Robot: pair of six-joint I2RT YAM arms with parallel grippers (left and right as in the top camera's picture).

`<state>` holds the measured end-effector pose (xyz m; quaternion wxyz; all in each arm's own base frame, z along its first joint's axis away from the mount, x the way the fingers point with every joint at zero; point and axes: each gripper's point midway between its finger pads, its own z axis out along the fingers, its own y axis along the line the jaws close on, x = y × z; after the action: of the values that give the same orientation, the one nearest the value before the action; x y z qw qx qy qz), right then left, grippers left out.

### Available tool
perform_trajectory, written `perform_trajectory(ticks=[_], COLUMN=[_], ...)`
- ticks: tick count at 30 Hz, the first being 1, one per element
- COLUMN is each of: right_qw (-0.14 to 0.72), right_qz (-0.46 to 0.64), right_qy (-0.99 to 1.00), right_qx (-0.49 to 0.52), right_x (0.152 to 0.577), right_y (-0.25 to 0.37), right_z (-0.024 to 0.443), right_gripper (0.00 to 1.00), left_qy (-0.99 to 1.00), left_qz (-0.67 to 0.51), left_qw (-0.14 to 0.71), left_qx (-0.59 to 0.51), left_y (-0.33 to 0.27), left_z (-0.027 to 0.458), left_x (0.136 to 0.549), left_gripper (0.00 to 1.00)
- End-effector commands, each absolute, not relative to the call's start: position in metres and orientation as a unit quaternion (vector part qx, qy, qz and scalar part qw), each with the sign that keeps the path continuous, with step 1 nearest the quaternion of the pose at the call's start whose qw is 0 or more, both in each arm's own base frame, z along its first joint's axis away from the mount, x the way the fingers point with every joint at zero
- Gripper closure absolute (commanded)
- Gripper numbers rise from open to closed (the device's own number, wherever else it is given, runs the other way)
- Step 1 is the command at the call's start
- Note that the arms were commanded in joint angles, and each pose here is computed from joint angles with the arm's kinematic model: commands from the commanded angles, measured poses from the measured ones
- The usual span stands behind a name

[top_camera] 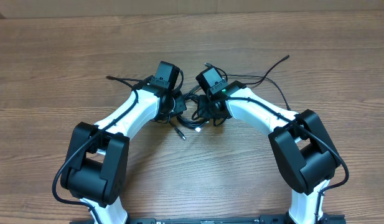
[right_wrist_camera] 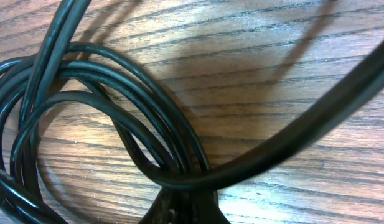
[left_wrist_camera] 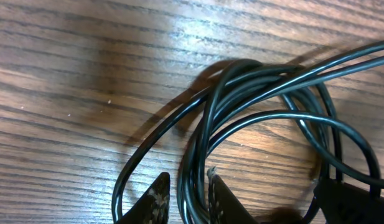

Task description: Untangle cables

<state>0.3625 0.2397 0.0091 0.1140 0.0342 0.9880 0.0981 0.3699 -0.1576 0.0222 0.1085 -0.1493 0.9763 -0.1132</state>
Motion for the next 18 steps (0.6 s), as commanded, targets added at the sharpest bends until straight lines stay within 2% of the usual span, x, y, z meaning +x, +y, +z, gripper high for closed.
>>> perform_trajectory(ticks=[1, 18], right_qw=[0.115, 0.115], right_qz=[0.093, 0.094], right_qy=[0.988, 0.988], right_qx=[0.033, 0.033], right_x=[0.3615, 0.3616], right_y=[0.2394, 0.2395], right_z=[0.0061, 0.0061], right_gripper=[0.95, 0.92], left_qy=[0.978, 0.977], left_qz=[-0.101, -0.108], left_qw=[0.099, 0.108], left_qx=[-0.153, -0.150], left_y=[-0.1533, -0.1563], left_z=[0.0101, 0.0067], left_x=[0.3622, 0.3642], left_gripper=[0.82, 0.81])
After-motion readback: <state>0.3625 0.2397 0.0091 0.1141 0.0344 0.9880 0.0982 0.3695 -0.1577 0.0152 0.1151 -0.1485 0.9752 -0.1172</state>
